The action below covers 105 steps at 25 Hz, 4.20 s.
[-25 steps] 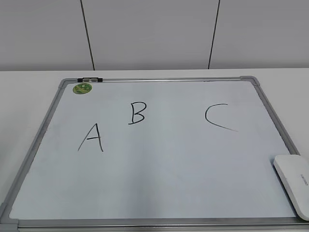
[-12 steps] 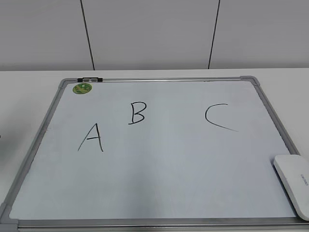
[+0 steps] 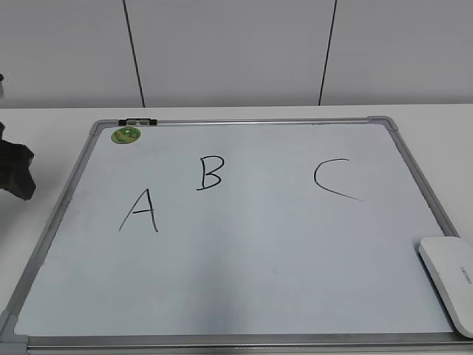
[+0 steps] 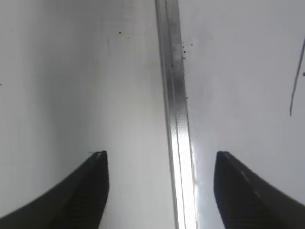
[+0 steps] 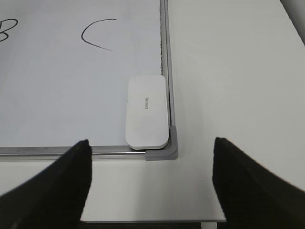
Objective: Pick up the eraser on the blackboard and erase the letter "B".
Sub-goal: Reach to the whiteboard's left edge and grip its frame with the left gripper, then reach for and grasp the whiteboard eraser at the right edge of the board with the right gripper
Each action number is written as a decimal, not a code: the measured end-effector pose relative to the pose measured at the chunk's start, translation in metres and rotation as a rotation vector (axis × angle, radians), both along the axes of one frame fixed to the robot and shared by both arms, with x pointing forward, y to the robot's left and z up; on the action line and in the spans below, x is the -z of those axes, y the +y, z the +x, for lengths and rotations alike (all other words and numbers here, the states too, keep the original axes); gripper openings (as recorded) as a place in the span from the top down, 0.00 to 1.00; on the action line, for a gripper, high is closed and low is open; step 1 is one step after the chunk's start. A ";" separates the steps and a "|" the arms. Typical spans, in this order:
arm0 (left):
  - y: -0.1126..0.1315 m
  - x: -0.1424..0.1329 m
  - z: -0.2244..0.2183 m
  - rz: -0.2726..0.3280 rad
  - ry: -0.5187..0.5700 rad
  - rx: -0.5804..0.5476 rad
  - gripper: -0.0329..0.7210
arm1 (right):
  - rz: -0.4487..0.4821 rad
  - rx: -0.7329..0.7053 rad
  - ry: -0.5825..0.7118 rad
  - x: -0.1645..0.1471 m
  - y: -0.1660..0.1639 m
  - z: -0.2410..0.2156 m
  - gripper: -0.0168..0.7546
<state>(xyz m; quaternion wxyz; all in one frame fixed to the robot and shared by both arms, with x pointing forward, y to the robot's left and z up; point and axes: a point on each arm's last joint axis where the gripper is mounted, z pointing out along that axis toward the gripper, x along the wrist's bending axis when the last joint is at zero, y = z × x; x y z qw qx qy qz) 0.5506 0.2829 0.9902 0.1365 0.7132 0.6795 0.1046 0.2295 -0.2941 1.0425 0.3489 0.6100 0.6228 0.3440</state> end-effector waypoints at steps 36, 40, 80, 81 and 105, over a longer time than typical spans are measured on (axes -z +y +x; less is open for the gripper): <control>0.002 0.079 0.086 -0.099 0.168 0.002 0.47 | 0.000 0.000 0.000 0.000 0.000 0.000 0.22; 0.002 0.079 0.086 -0.098 0.168 0.005 0.53 | 0.000 0.000 0.000 0.000 0.000 0.000 0.22; 0.000 0.090 0.088 -0.126 0.222 -0.006 0.91 | 0.000 0.000 0.000 0.000 0.000 0.000 0.22; 0.000 0.090 0.088 -0.126 0.222 -0.006 0.91 | 0.000 0.000 0.000 0.000 0.000 0.000 0.22; -0.001 0.091 0.088 -0.126 0.228 -0.005 0.91 | 0.089 -0.030 0.101 -0.049 0.004 0.059 0.22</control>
